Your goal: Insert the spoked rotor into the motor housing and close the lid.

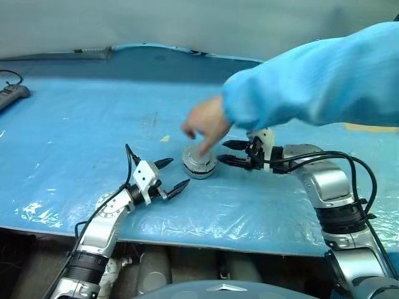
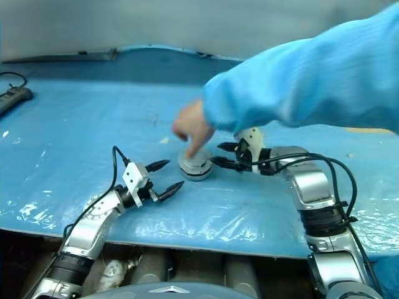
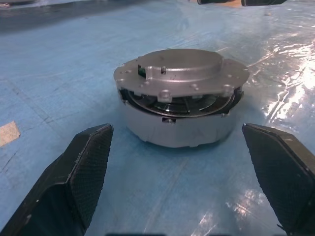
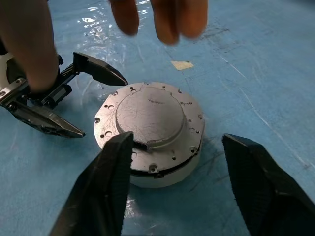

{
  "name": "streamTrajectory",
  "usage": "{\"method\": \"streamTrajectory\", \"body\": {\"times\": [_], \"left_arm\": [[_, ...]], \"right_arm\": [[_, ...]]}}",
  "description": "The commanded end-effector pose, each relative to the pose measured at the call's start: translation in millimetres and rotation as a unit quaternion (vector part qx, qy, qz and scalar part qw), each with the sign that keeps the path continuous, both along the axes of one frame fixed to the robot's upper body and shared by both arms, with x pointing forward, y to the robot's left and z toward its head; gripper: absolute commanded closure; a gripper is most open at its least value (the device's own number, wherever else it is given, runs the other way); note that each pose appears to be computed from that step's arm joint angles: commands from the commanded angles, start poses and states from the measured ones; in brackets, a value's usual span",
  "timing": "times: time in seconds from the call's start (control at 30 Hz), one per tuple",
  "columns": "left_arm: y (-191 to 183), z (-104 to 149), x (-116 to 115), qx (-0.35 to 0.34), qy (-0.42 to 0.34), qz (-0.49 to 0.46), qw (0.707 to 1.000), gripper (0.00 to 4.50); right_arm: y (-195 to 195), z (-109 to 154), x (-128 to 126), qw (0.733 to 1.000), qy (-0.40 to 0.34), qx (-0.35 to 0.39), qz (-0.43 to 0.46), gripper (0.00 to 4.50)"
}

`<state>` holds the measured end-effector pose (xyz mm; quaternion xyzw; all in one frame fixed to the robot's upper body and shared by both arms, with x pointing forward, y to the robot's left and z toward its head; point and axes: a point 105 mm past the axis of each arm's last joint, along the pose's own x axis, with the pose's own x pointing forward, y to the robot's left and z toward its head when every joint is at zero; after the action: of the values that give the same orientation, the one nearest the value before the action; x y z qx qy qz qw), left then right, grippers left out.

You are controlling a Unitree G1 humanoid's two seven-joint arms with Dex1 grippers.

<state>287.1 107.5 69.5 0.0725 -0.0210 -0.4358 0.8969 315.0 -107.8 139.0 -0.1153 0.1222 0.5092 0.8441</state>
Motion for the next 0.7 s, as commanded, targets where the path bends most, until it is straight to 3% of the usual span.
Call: {"method": "streamTrajectory", "body": {"times": [0.03,0.07,0.7], "left_arm": [[-2,7,0,-0.009,-0.012,-0.008,1.0,0.0],[-2,8,1,-0.009,-0.012,-0.008,1.0,0.0],[-1,7,3,-0.006,-0.015,-0.009,1.0,0.0]], "right_arm": [[0,14,-3,1.0,-0.021,0.009,0.0,0.4],[0,14,-3,1.0,-0.02,0.006,0.0,0.02],[1,4,-4,1.0,-0.013,-0.008,-0.002,0.02]]}}
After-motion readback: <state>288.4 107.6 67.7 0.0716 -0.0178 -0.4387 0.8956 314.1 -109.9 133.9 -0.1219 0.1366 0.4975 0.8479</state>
